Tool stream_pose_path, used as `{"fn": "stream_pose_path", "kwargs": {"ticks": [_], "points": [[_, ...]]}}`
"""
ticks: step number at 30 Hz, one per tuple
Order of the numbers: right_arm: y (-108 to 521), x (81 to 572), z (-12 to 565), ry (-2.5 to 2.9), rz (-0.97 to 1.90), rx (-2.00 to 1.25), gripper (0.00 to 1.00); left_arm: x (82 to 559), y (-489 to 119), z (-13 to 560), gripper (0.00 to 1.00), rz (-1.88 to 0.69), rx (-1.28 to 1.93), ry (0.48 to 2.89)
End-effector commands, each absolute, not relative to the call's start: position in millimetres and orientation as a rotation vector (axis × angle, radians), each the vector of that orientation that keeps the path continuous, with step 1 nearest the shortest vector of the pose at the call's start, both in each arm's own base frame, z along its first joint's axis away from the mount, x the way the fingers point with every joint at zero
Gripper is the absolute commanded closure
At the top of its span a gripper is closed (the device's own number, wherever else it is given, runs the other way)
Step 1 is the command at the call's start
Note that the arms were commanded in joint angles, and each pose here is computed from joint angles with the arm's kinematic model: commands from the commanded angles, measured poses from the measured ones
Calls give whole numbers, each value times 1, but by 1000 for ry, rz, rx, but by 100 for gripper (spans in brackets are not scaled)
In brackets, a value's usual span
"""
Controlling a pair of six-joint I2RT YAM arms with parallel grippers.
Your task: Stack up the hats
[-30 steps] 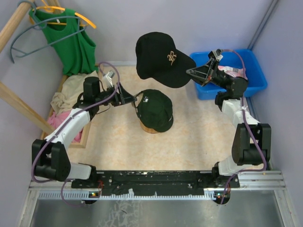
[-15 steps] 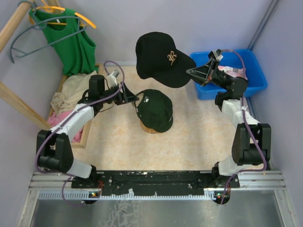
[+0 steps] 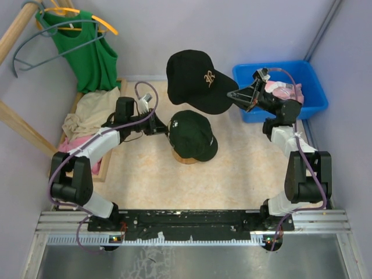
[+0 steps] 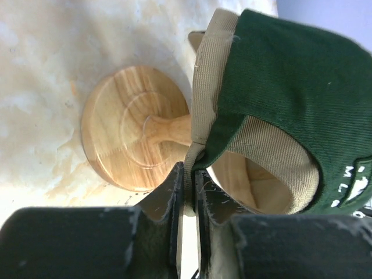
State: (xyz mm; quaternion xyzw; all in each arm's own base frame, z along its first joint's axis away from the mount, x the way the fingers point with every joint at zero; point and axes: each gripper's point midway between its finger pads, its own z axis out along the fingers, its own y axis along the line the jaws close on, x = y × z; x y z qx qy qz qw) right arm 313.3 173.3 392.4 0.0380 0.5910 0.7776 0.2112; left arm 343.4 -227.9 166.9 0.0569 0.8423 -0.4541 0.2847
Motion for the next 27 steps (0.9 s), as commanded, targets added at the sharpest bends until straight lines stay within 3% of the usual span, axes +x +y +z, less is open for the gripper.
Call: {"fn": "stream_pose_path", "kwargs": {"ticks": [1, 10, 27], "points": [[175, 297, 403, 1627, 2181, 67, 100, 325, -221, 138, 85, -1214, 127, 2347], [204, 291, 391, 1707, 2253, -3, 100, 314, -204, 115, 85, -1240, 63, 2386], [223, 280, 317, 1948, 2249, 102, 100, 343, -188, 121, 80, -1369, 21, 2315]]}}
